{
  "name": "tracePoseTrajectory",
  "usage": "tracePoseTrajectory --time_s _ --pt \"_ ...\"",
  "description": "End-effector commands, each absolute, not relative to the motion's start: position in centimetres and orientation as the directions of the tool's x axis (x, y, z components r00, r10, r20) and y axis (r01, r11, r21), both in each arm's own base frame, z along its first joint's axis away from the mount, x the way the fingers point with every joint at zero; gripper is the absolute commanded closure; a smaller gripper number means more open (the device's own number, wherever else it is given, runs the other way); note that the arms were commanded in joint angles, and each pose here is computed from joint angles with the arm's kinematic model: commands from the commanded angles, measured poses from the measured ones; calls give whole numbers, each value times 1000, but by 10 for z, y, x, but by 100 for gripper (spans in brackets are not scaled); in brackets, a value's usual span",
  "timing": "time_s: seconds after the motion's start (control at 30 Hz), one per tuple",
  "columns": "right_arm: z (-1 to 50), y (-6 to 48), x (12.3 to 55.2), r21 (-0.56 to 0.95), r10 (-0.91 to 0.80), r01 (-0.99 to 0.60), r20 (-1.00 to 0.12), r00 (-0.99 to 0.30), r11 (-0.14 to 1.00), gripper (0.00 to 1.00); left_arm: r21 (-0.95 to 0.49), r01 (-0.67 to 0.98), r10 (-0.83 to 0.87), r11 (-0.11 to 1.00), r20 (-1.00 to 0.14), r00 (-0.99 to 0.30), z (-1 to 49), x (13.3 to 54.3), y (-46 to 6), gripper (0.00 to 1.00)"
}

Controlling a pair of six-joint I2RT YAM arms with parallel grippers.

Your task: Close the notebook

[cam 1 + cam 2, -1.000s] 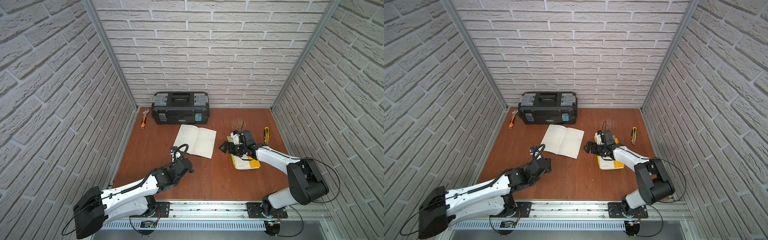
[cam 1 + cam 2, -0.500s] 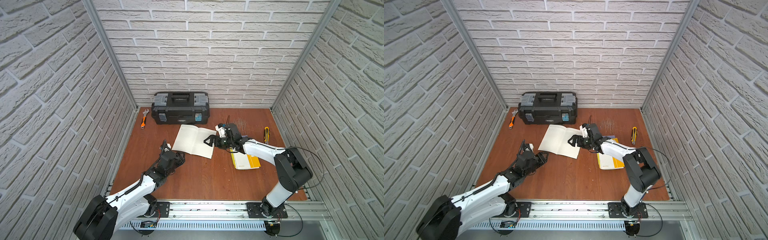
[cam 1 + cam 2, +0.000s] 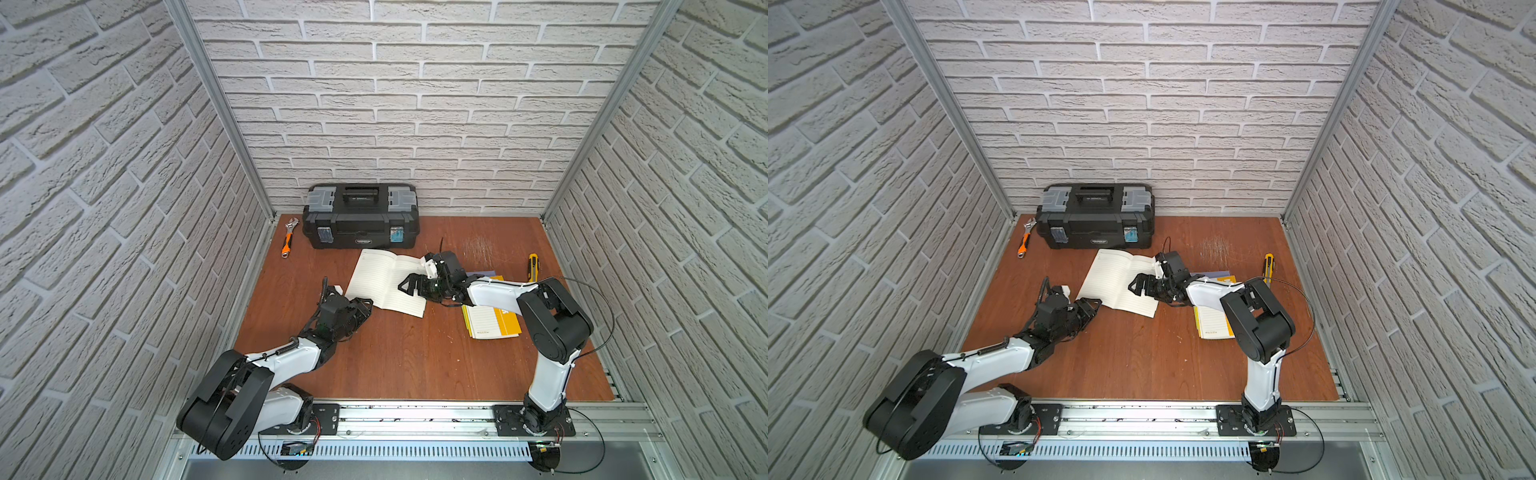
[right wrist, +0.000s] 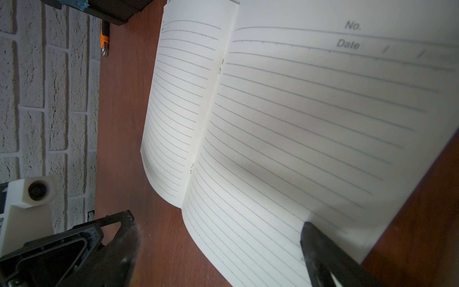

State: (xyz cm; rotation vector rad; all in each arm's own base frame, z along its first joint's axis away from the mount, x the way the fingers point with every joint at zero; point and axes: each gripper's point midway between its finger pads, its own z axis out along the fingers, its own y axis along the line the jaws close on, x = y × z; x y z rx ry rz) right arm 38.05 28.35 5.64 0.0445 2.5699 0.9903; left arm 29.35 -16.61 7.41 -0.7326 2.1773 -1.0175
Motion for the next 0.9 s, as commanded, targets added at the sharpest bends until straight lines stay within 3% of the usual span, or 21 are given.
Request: tracePoseTrajectory --time_s 0.0,0.37,0.87 --pt "57 286 386 642 170 -110 -359 -918 759 0 -821 -241 -738 517 -285 -612 75 299 -161 50" --pt "41 279 375 602 138 -87 -317 -938 793 0 -849 -257 -759 462 -228 -610 55 318 -175 53" --pt "39 279 371 601 117 -98 -308 -944 793 0 -843 -270 -798 466 -269 -539 36 325 -165 57"
